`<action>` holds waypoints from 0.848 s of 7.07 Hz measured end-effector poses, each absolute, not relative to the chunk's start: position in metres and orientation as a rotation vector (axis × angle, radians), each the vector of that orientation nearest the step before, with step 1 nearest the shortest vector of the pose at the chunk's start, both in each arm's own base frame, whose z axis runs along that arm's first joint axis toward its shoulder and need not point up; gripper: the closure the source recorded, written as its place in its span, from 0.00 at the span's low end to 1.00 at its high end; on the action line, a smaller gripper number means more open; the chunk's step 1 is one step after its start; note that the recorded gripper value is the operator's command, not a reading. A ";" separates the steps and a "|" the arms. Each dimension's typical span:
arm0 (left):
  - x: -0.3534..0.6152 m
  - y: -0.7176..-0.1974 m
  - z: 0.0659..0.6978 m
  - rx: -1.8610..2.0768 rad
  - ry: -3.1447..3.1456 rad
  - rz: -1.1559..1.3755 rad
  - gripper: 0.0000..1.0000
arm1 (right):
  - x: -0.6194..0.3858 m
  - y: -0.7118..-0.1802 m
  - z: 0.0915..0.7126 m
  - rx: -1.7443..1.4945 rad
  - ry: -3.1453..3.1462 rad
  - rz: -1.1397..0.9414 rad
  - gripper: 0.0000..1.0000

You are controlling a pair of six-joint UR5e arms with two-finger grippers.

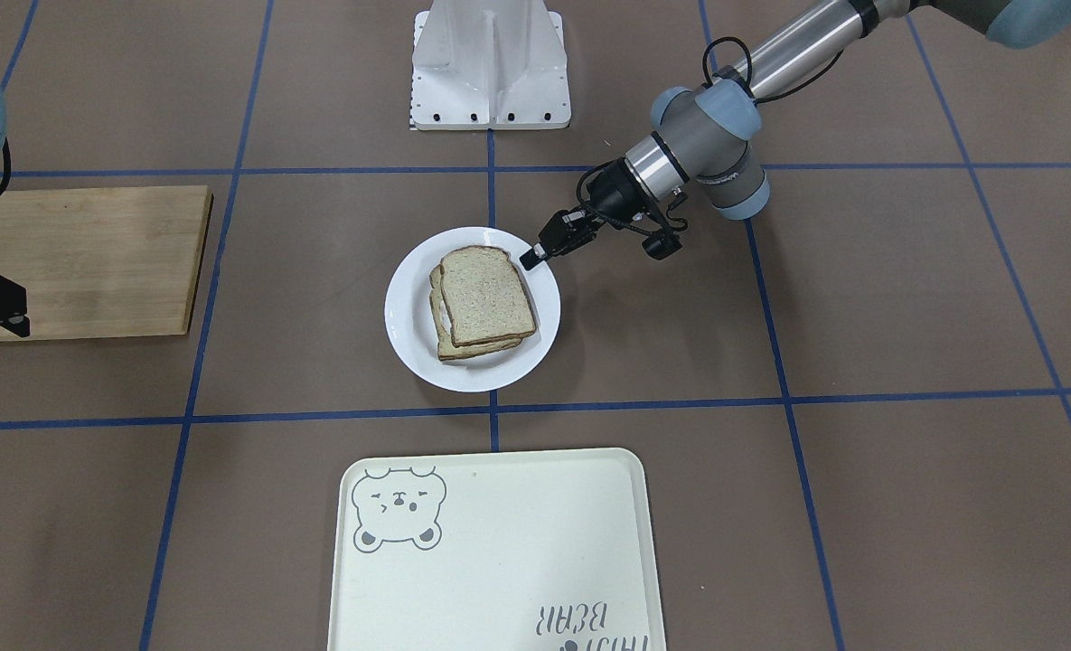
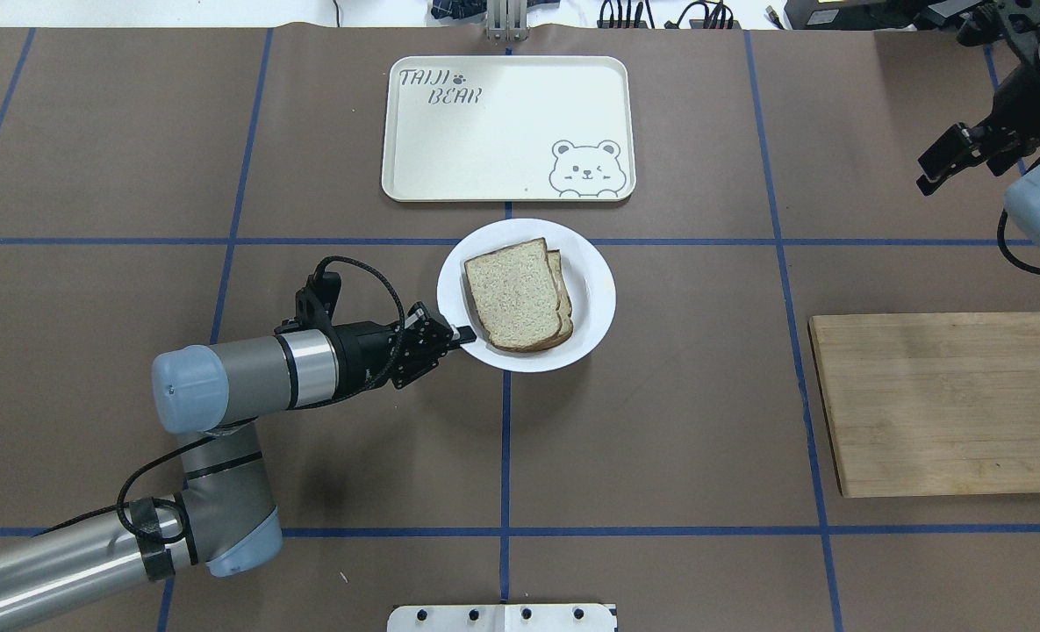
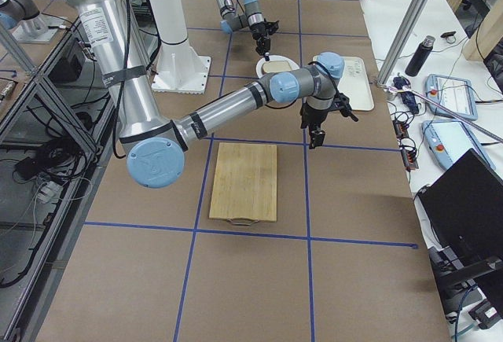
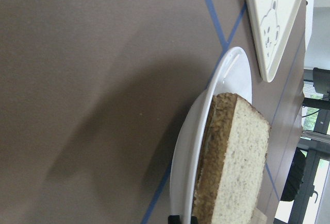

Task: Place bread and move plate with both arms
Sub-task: 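Grip the plate rim with the left gripper and slide it onto the tray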

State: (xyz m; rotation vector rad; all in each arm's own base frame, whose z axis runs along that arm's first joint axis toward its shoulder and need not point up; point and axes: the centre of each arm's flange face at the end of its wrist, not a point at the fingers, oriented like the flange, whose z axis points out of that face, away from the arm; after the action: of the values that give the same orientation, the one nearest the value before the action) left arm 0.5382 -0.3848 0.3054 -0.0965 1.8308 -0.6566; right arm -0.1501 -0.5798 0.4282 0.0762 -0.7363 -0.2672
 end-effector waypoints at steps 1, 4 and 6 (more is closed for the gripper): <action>0.538 -0.396 0.290 -0.047 1.853 -0.717 1.00 | -0.150 -0.580 0.428 0.076 -0.737 -0.268 0.00; 0.582 -0.457 0.238 0.153 1.743 -0.998 1.00 | -0.150 -0.576 0.430 0.070 -0.743 -0.267 0.00; 0.620 -0.502 0.226 0.248 1.664 -1.279 1.00 | -0.143 -0.559 0.435 0.071 -0.745 -0.266 0.00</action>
State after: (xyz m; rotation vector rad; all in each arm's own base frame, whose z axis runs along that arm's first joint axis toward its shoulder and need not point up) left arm 0.6205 -0.5018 0.2257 0.2479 1.6643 -1.2791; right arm -0.1427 -0.5589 0.4349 0.0715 -0.7446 -0.2665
